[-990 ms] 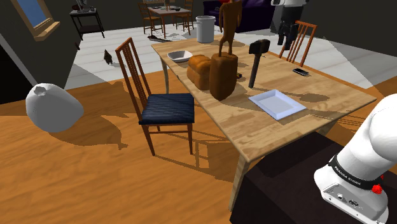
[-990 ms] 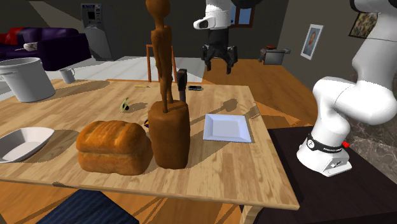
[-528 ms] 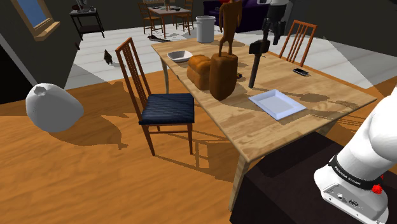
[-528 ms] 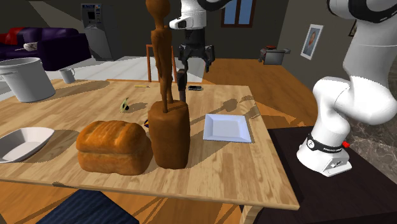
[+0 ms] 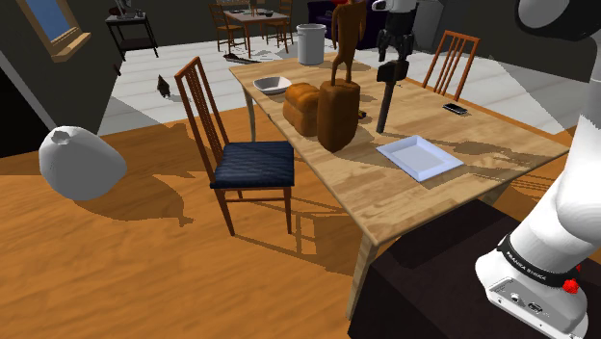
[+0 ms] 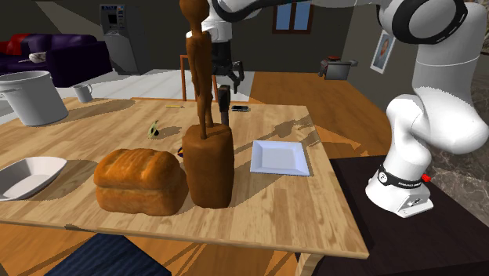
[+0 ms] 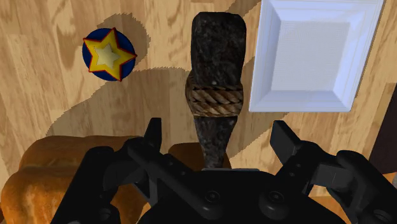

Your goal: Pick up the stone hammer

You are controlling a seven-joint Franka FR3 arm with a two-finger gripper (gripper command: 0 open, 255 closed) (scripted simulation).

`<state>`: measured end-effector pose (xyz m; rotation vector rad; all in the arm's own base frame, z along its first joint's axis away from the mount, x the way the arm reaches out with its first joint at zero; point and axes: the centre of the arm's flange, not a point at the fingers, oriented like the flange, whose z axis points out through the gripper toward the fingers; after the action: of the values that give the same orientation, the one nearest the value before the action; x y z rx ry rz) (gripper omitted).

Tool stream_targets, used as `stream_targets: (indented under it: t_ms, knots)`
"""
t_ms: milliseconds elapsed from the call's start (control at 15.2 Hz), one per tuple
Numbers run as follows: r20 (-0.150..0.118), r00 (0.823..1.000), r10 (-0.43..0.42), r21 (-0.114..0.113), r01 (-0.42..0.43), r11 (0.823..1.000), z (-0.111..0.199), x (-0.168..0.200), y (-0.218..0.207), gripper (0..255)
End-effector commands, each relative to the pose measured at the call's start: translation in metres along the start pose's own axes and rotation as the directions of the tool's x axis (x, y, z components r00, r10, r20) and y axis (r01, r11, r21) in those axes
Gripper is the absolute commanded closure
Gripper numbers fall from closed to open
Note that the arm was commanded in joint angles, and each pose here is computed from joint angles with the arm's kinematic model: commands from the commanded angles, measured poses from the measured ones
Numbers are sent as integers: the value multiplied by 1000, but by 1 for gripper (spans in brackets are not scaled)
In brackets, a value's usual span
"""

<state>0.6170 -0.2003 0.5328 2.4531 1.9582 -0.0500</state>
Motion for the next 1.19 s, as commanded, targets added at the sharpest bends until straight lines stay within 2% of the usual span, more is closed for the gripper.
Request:
stream_targets:
  t_ms: [0,330,396,990,1122]
  knots:
    - [0,1000,-5,-1,5,1000,9,0,2,0]
    - [0,1000,-5,-1,5,1000,28,0,2,0]
    - [0,1000,-5,-1,5,1000,28,0,1,255]
    - [0,1000,-5,-1,5,1000,28,0,2,255]
    - [0,1000,-5,-1,5,1000,17,0,2,255]
